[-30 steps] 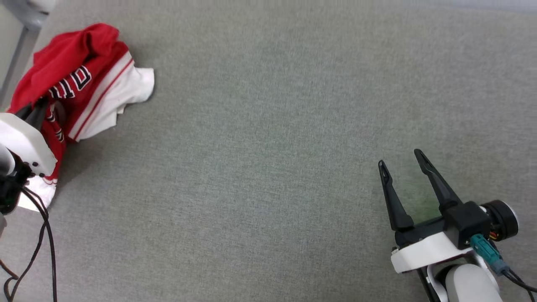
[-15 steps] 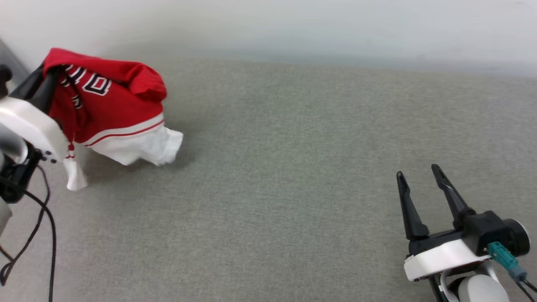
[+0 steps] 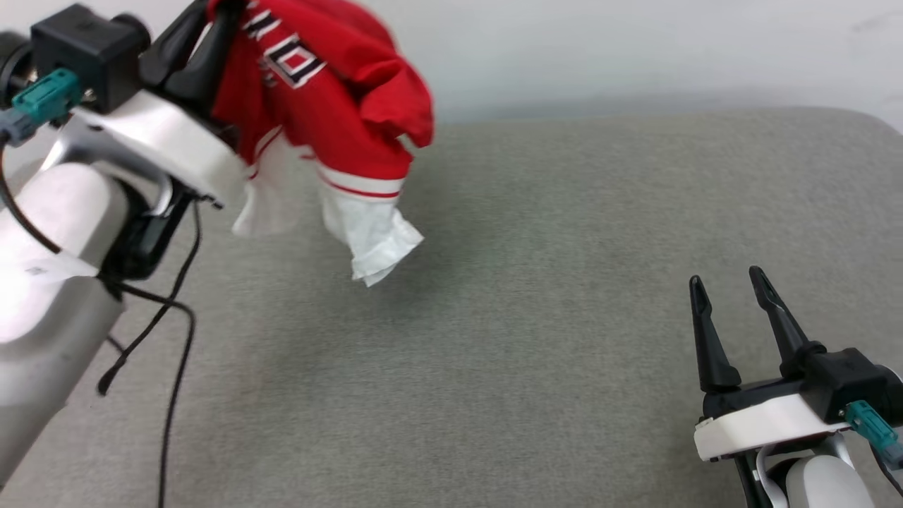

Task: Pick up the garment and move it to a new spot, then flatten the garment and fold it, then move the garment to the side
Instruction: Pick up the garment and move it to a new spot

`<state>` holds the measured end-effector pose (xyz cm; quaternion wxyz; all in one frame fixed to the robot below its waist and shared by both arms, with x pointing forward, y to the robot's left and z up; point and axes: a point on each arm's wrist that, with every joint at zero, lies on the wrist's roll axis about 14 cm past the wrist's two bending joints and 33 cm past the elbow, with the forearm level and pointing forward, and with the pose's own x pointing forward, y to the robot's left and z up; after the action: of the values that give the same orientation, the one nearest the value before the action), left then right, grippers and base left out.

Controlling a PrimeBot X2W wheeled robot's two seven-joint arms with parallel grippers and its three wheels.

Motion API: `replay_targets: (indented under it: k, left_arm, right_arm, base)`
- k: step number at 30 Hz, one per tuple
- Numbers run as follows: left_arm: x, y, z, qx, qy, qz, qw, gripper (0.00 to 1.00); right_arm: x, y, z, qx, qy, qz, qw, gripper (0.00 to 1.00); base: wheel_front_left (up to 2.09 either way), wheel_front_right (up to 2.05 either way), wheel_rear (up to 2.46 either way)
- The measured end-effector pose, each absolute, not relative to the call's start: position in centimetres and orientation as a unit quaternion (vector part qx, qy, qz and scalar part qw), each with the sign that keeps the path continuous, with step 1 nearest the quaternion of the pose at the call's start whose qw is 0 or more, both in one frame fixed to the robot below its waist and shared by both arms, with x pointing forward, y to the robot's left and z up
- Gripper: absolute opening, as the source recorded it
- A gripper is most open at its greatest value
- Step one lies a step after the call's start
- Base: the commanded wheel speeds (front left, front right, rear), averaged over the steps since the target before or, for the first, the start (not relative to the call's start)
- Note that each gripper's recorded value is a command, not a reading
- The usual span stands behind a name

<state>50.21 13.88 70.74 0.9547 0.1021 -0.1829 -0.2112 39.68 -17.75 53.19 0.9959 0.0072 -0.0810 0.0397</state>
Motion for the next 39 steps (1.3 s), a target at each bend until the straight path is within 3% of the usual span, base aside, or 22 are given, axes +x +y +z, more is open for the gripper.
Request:
replay_targets:
  k: [8,15,20,21,22,25,30,39]
  left_arm:
    - [50.9,5.8,70.1,0.070,-0.224,-0.285,0.929,0.00]
    - [50.1,5.3,59.0,0.076,-0.108,-0.303,0.944,0.00]
    - [46.5,7.7,49.9,0.107,0.005,-0.306,0.946,0.00]
    - [45.5,8.0,48.3,0.105,0.029,-0.310,0.944,0.10]
    - [44.2,8.0,46.5,0.104,0.056,-0.325,0.938,1.00]
    - [41.4,8.5,43.4,0.113,0.103,-0.337,0.929,1.00]
    - [40.2,8.5,44.1,0.094,0.094,-0.322,0.937,1.00]
    - [39.1,12.6,52.3,0.071,-0.029,-0.216,0.973,1.00]
  right_arm:
    - [39.0,-20.8,52.4,0.005,-0.069,-0.004,0.998,1.00]
    - [39.2,-21.7,51.7,0.004,-0.058,-0.018,0.998,1.00]
    - [40.0,-20.5,51.2,0.005,-0.053,0.000,0.999,1.00]
    - [40.1,-20.2,51.1,0.005,-0.052,0.003,0.999,1.00]
    - [40.2,-20.0,51.0,0.006,-0.051,0.008,0.999,1.00]
    - [40.5,-19.0,50.8,0.004,-0.047,0.023,0.999,1.00]
    - [40.5,-17.7,50.7,-0.003,-0.045,0.041,0.998,1.00]
    - [39.2,-15.5,52.7,-0.003,-0.073,0.073,0.995,1.00]
  base:
    - [0.00,0.00,0.00]
    - [0.00,0.00,0.00]
    - [0.00,0.00,0.00]
    - [0.00,0.00,0.00]
    - [0.00,0.00,0.00]
    - [0.00,0.00,0.00]
    - [0.00,0.00,0.00]
    - [0.00,0.00,0.00]
